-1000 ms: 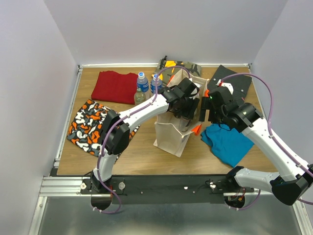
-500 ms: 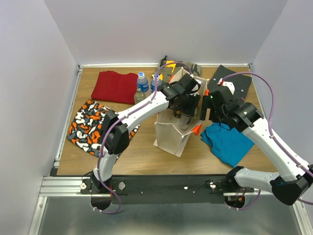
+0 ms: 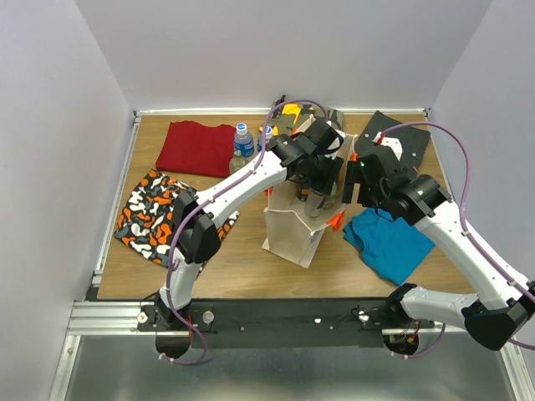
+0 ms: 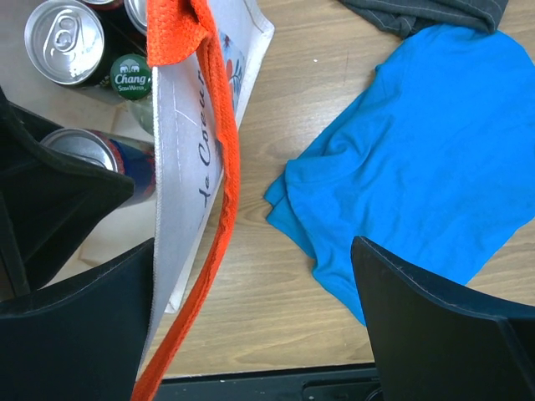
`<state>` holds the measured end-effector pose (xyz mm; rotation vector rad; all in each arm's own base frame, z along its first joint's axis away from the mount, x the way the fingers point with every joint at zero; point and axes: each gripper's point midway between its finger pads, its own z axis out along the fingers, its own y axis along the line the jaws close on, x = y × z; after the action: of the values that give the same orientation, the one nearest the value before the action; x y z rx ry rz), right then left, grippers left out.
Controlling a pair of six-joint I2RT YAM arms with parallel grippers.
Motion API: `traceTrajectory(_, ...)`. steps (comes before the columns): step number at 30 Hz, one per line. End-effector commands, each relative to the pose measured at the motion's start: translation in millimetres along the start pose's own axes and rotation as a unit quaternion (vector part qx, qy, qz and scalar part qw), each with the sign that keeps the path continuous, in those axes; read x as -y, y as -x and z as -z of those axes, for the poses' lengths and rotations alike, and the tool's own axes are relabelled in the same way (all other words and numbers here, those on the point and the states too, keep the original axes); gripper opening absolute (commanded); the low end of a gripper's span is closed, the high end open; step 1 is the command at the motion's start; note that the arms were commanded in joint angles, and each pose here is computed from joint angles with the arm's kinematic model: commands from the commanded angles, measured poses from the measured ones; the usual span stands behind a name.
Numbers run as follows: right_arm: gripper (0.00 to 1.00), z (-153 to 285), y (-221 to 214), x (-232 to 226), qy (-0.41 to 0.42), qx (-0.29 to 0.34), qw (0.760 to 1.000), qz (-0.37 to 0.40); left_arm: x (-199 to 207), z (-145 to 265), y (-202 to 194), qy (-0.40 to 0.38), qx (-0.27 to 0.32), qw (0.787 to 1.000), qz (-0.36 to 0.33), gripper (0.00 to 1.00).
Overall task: Take the beverage out of the canvas bag
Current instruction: Adjust the drink in the canvas bag.
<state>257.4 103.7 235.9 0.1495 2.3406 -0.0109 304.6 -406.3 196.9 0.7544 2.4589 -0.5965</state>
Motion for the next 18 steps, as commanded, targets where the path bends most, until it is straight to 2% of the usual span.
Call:
traceTrajectory(1,1.00,6,18,2,-0.004,0.032,0.999,-0.014,3,17,11,-0.001,0.023,1.000,-0.009,0.00)
traceTrajectory(7,1.00,7,19,3,-0.004,0.035,0.999,-0.015,-3,22,13,0.015,0.030,0.999,-0.012,0.00)
traceTrajectory(12,1.00,7,18,2,-0.002,0.034,0.999,-0.015,-19,2,-8,0.036,0.020,0.999,-0.010,0.00)
traceTrajectory(18,1.00,7,16,3,-0.001,0.032,0.999,-0.015,-34,-17,-13,0.029,0.063,0.997,0.020,0.00)
